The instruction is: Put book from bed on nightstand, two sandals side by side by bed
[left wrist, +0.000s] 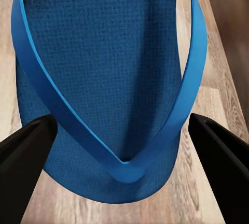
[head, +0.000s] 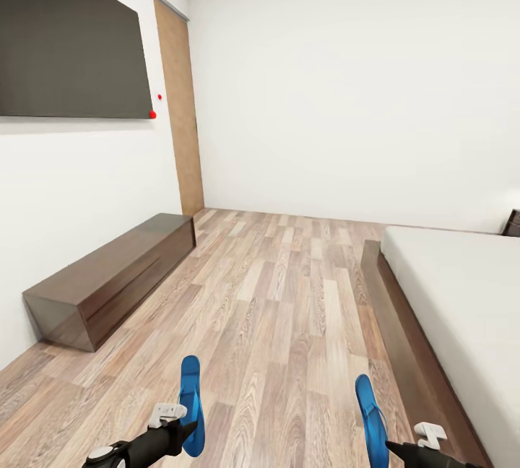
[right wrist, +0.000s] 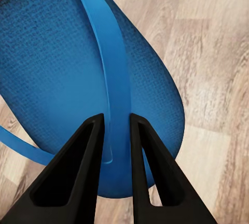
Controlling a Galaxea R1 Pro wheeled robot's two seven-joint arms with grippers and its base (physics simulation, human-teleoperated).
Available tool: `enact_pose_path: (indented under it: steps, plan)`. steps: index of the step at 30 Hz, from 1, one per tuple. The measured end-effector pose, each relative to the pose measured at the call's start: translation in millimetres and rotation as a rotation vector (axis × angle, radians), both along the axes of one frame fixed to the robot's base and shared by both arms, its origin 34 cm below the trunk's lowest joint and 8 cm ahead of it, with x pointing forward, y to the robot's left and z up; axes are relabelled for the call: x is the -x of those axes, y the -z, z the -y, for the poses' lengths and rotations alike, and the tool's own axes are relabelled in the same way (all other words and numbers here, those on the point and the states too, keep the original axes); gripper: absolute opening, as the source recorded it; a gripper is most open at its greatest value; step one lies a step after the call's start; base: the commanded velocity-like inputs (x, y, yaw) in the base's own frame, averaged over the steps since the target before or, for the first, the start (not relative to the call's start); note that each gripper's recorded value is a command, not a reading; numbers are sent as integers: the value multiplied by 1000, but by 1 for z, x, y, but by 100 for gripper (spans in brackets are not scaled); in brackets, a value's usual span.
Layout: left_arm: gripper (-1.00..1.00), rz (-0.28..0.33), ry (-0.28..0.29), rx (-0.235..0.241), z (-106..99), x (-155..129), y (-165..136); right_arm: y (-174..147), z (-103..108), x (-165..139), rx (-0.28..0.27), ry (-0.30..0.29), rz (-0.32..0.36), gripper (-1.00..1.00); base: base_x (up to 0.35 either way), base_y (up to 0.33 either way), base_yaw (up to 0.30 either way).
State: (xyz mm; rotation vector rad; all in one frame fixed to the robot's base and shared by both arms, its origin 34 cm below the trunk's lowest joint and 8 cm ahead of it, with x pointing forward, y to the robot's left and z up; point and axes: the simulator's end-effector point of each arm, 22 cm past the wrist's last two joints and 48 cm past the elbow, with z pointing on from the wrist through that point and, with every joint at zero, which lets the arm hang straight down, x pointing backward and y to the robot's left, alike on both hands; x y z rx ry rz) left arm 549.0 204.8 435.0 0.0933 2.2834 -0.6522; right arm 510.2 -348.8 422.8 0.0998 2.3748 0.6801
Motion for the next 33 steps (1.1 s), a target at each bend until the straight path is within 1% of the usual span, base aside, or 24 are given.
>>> enact_pose_path:
  steps: [23, 33]
  plan:
    - [-100, 2, 3, 2, 1, 0, -1, 0, 0, 0, 0, 0, -1, -100, 0, 0, 0]
    - [-100, -1, 5, 1, 1, -4, -21, -21, 0, -4, -1, 1, 0, -100, 0, 0, 0]
